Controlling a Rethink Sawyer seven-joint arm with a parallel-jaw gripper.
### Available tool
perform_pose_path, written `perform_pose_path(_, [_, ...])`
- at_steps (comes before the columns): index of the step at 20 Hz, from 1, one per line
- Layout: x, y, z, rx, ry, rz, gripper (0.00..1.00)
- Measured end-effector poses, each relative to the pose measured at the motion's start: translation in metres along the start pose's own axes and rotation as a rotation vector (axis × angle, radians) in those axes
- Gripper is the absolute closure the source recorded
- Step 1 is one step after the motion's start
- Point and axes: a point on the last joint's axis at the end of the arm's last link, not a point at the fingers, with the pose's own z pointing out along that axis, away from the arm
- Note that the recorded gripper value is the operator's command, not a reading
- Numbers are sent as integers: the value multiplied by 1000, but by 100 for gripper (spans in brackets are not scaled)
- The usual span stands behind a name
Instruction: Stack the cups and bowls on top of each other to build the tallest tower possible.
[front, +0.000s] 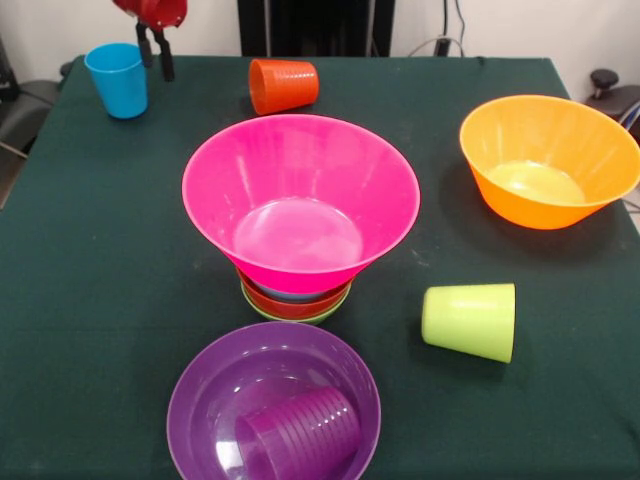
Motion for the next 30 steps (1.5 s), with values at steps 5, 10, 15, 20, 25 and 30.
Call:
perform_pose_path(5, [-5, -2, -5, -9, -12, 4, 0])
perform_pose_path(10, [-17, -1, -21, -10, -49, 2, 0])
perform_pose_path(15, [-27, -1, -39, -1, -73, -3, 0])
perform_pose_path(20, [-34, -1, -51, 6, -91, -7, 0])
perform_pose_path(25, [-34, -1, -51, 6, -91, -7, 0])
perform_pose_path(30, [-33, -6, -51, 7, -85, 4, 0])
